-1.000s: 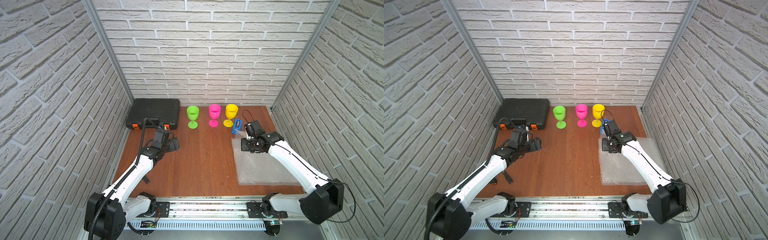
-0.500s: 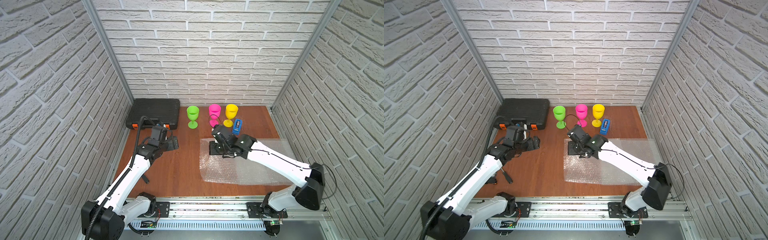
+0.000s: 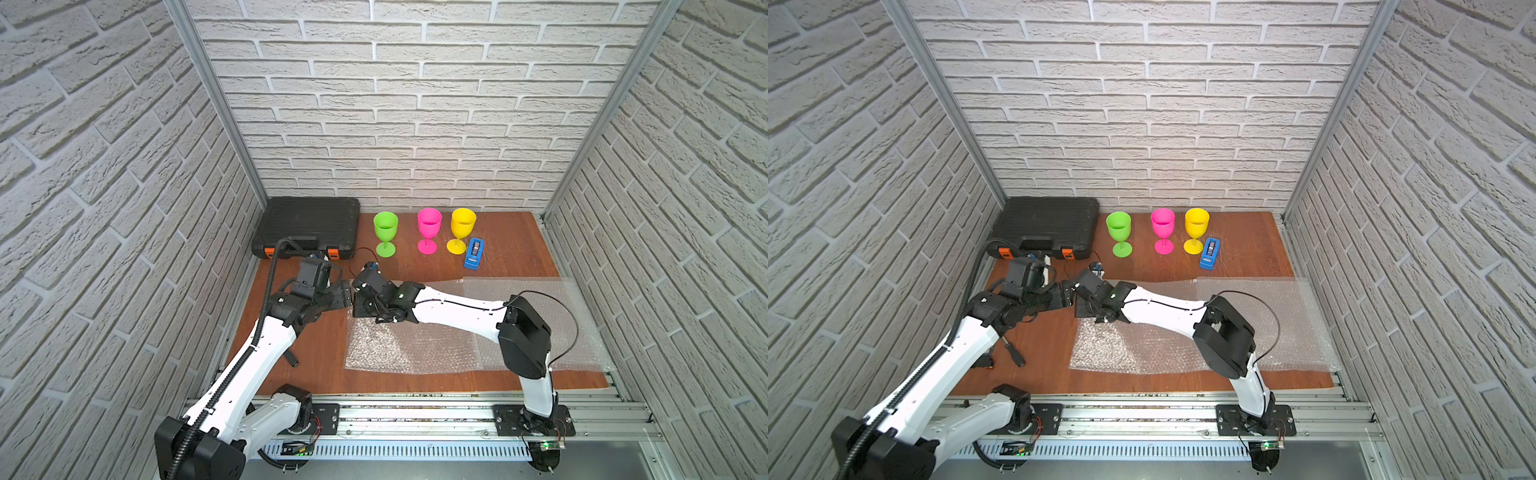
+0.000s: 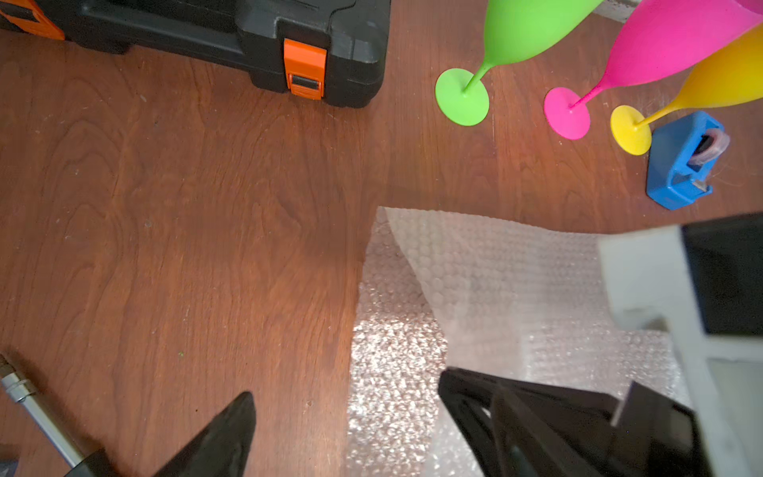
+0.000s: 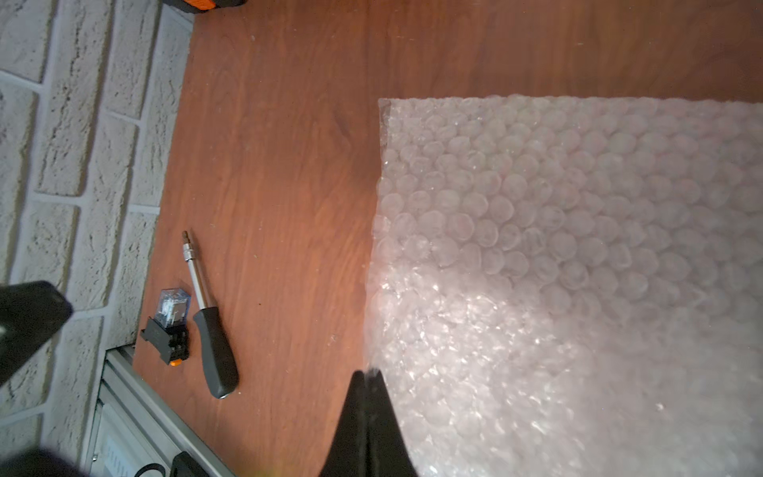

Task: Wrap wine glasses in bubble wrap
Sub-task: Place the bubble wrap at the center of the board, then adjust the bubble wrap at the corner of the board.

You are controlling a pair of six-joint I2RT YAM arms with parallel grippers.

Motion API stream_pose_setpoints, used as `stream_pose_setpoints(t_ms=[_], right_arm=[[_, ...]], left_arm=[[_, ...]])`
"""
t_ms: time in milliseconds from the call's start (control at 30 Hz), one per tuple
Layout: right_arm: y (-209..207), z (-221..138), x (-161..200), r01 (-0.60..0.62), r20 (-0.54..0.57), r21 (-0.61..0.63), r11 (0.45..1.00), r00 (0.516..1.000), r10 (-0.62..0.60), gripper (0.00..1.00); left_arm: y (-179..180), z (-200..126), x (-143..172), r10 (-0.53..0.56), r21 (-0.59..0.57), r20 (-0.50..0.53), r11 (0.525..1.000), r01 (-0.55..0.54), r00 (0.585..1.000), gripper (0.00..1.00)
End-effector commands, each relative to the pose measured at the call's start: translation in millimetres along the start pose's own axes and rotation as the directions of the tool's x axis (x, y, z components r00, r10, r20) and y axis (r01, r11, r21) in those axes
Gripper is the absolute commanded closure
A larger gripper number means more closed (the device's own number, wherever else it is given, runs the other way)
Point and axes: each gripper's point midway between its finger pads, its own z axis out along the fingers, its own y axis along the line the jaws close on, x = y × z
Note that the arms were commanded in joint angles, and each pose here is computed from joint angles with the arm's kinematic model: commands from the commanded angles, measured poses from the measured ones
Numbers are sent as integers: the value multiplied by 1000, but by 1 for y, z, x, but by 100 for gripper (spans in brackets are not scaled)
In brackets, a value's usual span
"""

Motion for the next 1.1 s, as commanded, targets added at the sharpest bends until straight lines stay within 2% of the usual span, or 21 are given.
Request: stream_pose_setpoints(t_ms=[0, 33, 100, 133, 200, 333, 600, 800, 933, 1067], right_arm=[[40, -10, -26, 6, 83, -134, 991, 997, 5, 97], [45, -12, -30, 22, 86, -152, 988, 996, -9, 97], [42, -20, -36, 47, 79, -147, 988, 996, -36, 83], [38, -24, -38, 54, 70, -144, 988, 997, -44, 79], [23, -36, -42, 59, 52, -135, 989, 997, -53, 71], [-19, -59, -42, 54, 20, -85, 995, 998, -52, 61], [-142, -85, -30, -4, -86, 65, 998, 996, 10, 54], [-226, -91, -13, -72, -163, 177, 982, 981, 101, 50], [-263, -91, -4, -106, -188, 241, 965, 970, 154, 48], [-283, -81, 1, -139, -207, 248, 959, 959, 193, 48]], left_arm=[[-2, 6, 6, -6, 17, -23, 1000, 7, 1000, 13], [-2, 9, 7, -12, 18, -30, 1000, 13, 999, 14], [-4, 16, 9, -21, 17, -55, 1000, 22, 998, 15], [-4, 19, 10, -23, 17, -63, 1000, 24, 998, 16], [-4, 25, 12, -34, 8, -78, 999, 35, 996, 17], [-4, 41, 19, -47, -6, -120, 999, 47, 992, 20], [5, 86, 45, -60, -89, -256, 995, 38, 965, 35], [17, 109, 63, -82, -147, -320, 989, 36, 944, 39], [12, 121, 69, -85, -119, -347, 992, 46, 934, 41], [15, 133, 78, -87, -136, -383, 990, 37, 920, 41]])
